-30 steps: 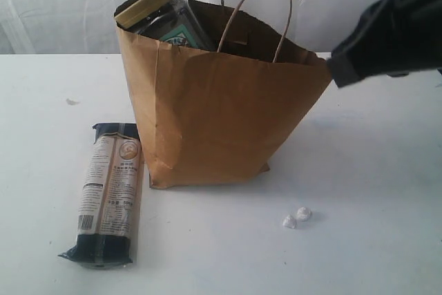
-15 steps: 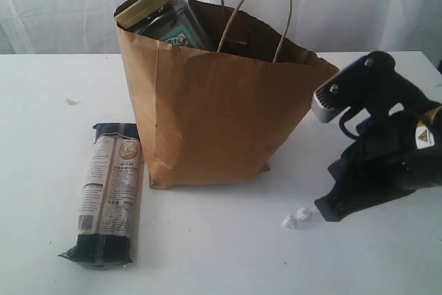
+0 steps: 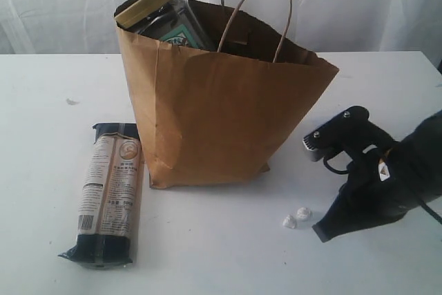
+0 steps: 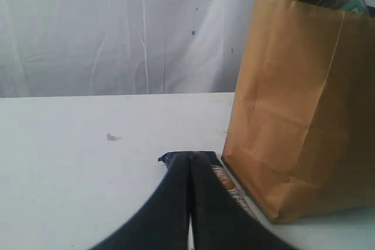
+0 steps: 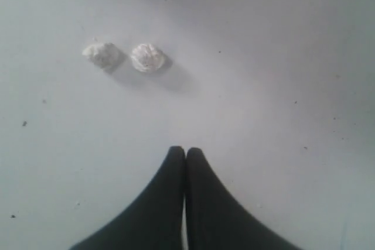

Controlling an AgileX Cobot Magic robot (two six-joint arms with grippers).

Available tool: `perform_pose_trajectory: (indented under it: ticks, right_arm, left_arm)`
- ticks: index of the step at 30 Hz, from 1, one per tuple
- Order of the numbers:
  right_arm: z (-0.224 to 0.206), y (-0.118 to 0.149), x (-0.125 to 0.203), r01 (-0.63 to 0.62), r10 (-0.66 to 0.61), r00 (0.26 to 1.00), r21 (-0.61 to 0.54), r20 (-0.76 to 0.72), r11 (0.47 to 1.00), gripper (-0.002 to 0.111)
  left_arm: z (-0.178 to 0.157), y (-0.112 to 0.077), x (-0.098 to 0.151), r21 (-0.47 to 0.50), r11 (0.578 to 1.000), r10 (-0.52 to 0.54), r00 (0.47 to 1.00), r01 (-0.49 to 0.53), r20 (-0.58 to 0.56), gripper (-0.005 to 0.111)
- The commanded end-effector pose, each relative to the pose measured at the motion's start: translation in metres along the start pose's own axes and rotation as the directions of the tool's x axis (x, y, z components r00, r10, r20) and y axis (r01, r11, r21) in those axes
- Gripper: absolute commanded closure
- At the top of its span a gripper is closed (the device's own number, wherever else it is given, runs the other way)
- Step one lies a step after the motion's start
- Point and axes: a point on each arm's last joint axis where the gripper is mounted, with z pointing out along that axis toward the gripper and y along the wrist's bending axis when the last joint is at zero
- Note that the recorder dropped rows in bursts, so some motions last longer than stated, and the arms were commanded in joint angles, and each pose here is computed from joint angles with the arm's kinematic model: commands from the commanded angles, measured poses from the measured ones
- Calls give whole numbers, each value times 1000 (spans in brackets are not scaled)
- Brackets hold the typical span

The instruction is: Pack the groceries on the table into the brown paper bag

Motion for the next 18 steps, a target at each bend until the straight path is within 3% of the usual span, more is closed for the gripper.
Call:
perform_pose_trajectory:
  ticks: [1, 6, 13, 18]
  right_arm:
    - [23, -1, -8, -49, 48, 998, -22, -33, 999, 108]
    - [39, 1, -12, -59, 58, 998, -36, -26, 998, 104]
    - [40, 3, -18, -113, 115, 993, -59, 34, 992, 79]
    - [41, 3, -24, -119, 125, 988, -60, 96, 991, 78]
  left_arm:
    - [0, -1, 1, 6, 1000, 8, 1000, -8, -4, 107]
    - [0, -1, 1, 6, 1000, 8, 1000, -8, -4, 107]
    - [0, -1, 1, 6, 1000, 8, 1000, -8, -4, 107]
    - [0, -1, 1, 6, 1000, 8, 1000, -8, -4, 107]
